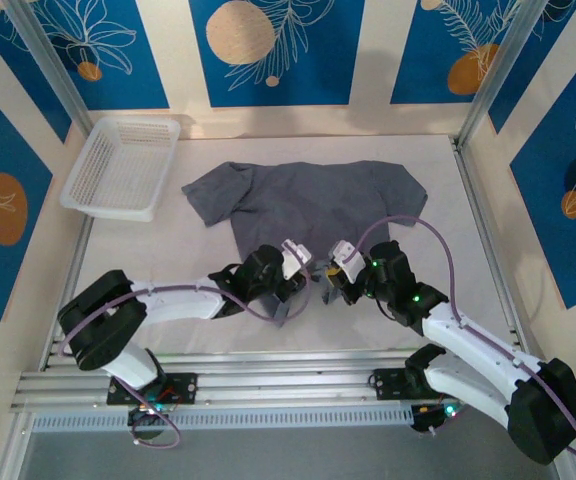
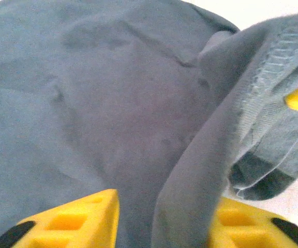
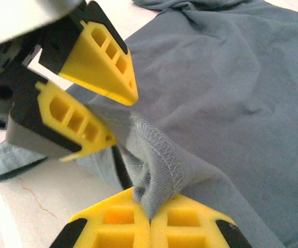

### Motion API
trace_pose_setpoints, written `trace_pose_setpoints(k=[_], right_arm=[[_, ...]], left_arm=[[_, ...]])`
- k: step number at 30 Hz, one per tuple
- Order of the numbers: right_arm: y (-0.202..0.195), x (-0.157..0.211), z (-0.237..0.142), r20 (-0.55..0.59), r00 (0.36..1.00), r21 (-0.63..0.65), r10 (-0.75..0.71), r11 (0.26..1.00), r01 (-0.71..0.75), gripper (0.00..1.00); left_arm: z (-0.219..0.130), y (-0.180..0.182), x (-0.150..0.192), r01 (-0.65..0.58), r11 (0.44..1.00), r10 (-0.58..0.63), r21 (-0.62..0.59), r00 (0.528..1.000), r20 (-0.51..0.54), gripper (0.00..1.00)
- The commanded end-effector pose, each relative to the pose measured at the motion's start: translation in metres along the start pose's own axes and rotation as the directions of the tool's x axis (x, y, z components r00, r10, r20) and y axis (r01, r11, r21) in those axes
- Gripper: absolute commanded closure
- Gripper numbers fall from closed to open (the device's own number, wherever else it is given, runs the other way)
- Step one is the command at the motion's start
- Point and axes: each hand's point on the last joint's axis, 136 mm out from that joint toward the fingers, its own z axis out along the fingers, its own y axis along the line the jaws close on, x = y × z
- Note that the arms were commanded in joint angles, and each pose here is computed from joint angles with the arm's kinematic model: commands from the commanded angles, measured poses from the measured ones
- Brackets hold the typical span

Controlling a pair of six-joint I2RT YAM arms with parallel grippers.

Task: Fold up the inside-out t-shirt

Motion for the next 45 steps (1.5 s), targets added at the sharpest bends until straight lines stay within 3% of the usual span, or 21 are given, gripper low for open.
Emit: trace_pose_setpoints(k=[1, 7, 11, 14, 16, 19, 20, 22, 26, 29, 31, 37, 38, 40, 41, 43, 45], right_arm=[[0.002, -0.005, -0.004, 0.009, 1.0, -0.017, -0.001, 1.0, 0.002, 1.0], [0.002, 0.001, -0.004, -0.013, 1.0, -0.018, -0.016, 1.0, 0.016, 1.0], [0.002, -0.002, -0.005, -0.005, 1.0, -0.017, -0.019, 1.0, 0.019, 1.0], [0.001, -0.001, -0.005, -0.009, 1.0, -0.008, -0.019, 1.0, 0.019, 1.0], [0.0, 0.0, -0.006, -0.012, 1.0, -0.003, -0.019, 1.0, 0.019, 1.0], [0.0, 0.0, -0.006, -0.009, 1.0, -0.004, -0.022, 1.0, 0.022, 1.0], [0.0, 0.0, -0.006, -0.009, 1.0, -0.005, -0.022, 1.0, 0.022, 1.0], [0.0, -0.002, -0.006, -0.003, 1.0, -0.006, -0.018, 1.0, 0.018, 1.0], [0.0, -0.002, -0.007, -0.004, 1.0, -0.01, -0.017, 1.0, 0.017, 1.0], [0.0, -0.001, -0.007, -0.009, 1.0, -0.007, -0.018, 1.0, 0.018, 1.0], [0.0, -0.001, -0.007, -0.007, 1.0, -0.007, -0.018, 1.0, 0.018, 1.0], [0.003, 0.006, -0.007, -0.034, 0.999, -0.026, -0.023, 0.999, 0.022, 1.0], [0.004, 0.008, -0.008, -0.046, 0.999, -0.028, -0.023, 0.999, 0.022, 0.9], [0.003, 0.004, -0.012, -0.052, 0.998, -0.018, -0.018, 1.0, 0.017, 0.56], [0.003, -0.006, -0.018, -0.03, 0.999, -0.014, -0.019, 1.0, 0.018, 0.43], [0.011, -0.037, -0.034, 0.063, 0.998, -0.032, -0.018, 0.999, 0.02, 0.38], [0.02, -0.073, -0.052, 0.189, 0.981, -0.065, 0.034, 0.998, -0.022, 0.4]], left_arm=[[-0.015, 0.013, -0.029, 0.036, 0.998, -0.032, -0.045, 0.995, 0.089, 0.67], [-0.024, 0.007, -0.042, 0.05, 0.998, -0.055, 0.049, 0.992, 0.11, 0.73], [-0.018, 0.002, -0.038, 0.039, 0.997, -0.046, 0.073, 0.995, 0.084, 0.94], [-0.016, -0.008, -0.038, 0.038, 0.99, -0.049, 0.136, 0.995, 0.082, 0.98], [-0.018, -0.028, -0.04, 0.024, 0.966, -0.047, 0.258, 0.995, 0.084, 0.83], [-0.017, -0.047, -0.037, 0.041, 0.929, -0.067, 0.369, 0.996, 0.057, 0.41], [-0.014, -0.049, -0.034, 0.047, 0.925, -0.071, 0.378, 0.996, 0.05, 0.34], [-0.009, -0.045, -0.029, 0.061, 0.934, -0.081, 0.352, 0.996, 0.04, 0.31], [0.0, -0.026, -0.023, 0.089, 0.962, -0.099, 0.259, 0.995, 0.025, 0.47], [0.0, -0.016, -0.025, 0.114, 0.967, -0.126, 0.228, 0.991, 0.039, 0.83], [-0.001, -0.009, -0.023, 0.124, 0.971, -0.135, 0.206, 0.99, 0.04, 0.98], [-0.007, -0.009, -0.023, 0.138, 0.963, -0.153, 0.233, 0.987, 0.045, 1.0], [-0.009, -0.011, -0.028, 0.146, 0.958, -0.164, 0.246, 0.985, 0.054, 1.0], [-0.017, -0.014, -0.044, 0.168, 0.944, -0.197, 0.286, 0.977, 0.078, 1.0], [-0.023, -0.019, -0.058, 0.173, 0.932, -0.211, 0.319, 0.973, 0.09, 1.0], [-0.033, -0.029, -0.08, 0.186, 0.902, -0.236, 0.389, 0.968, 0.085, 1.0], [-0.035, -0.032, -0.092, 0.211, 0.887, -0.252, 0.411, 0.967, 0.045, 1.0]])
